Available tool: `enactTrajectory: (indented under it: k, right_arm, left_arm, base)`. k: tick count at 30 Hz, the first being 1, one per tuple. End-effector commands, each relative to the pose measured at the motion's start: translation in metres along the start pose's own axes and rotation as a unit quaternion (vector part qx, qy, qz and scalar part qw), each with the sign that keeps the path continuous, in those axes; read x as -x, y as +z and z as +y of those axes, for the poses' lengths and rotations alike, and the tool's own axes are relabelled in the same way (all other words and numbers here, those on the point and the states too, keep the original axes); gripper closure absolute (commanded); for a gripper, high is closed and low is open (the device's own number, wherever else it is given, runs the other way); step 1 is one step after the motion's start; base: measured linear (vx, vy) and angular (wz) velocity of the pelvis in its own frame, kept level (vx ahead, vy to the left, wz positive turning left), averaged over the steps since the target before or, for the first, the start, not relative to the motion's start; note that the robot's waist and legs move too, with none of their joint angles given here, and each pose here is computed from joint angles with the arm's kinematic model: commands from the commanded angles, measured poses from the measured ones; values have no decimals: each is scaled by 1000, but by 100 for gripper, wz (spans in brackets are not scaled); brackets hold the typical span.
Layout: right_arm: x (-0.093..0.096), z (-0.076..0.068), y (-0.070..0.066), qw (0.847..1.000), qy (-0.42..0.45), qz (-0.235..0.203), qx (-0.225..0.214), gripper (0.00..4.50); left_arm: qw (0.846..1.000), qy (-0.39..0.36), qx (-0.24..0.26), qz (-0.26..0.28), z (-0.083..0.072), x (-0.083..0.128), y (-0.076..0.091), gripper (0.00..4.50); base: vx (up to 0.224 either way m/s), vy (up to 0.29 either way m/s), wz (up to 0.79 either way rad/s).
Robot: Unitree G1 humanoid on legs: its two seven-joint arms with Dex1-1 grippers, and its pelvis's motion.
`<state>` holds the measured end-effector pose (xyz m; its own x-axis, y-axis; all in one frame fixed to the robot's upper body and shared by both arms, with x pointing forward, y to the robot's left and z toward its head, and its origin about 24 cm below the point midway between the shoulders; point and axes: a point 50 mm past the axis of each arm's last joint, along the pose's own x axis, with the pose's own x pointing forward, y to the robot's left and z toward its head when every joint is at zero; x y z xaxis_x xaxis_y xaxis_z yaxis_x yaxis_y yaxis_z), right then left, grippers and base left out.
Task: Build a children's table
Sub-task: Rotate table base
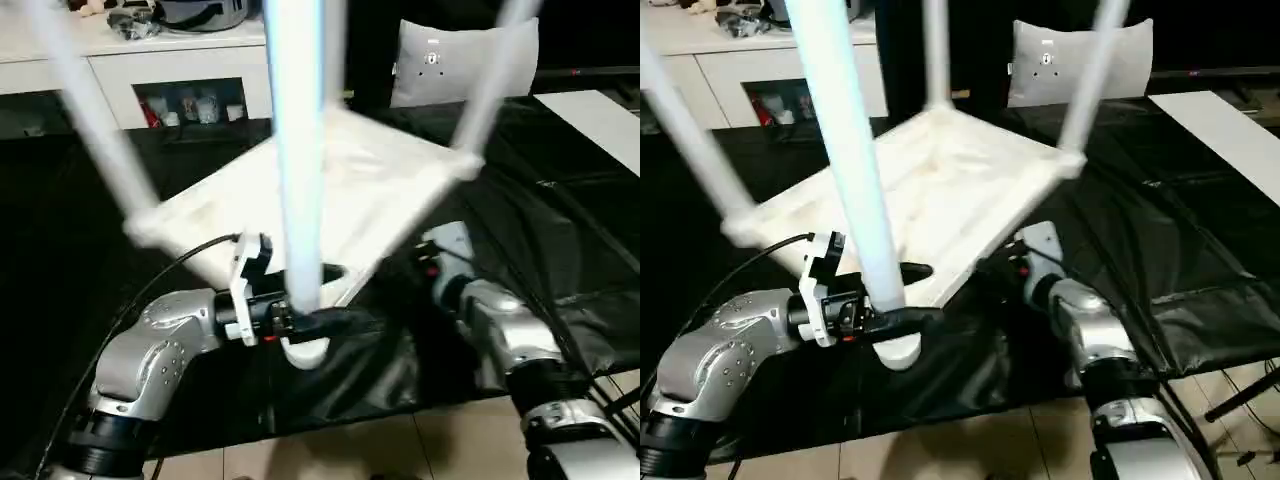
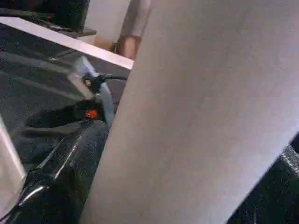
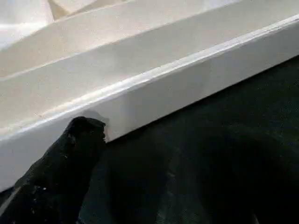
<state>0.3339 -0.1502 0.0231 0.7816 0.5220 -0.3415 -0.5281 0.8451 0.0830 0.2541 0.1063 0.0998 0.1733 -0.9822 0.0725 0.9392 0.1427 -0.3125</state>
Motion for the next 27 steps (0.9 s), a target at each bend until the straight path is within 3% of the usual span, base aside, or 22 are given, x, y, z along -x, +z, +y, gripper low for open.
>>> enactTrajectory:
  k: [1, 10, 18, 27]
  right_arm:
    - [-5, 8, 11, 999, 29, -20, 16, 0]
    - [-1, 13, 9, 997, 69, -32, 17, 0]
    - [-14, 42, 10, 992, 118, -44, 14, 0]
    - [-19, 50, 9, 991, 125, -44, 12, 0]
  left_arm:
    - [999, -34, 9, -3, -9, -9, 1, 2]
    - [997, -67, 23, -18, -19, -22, 9, 2]
    - [997, -69, 30, -31, -18, -42, 10, 2]
    - [996, -78, 24, -45, -21, -58, 16, 2]
  base:
    - [0, 0, 0]
    - [0, 0, 0]
    - [0, 0, 0]
    - [0, 0, 0]
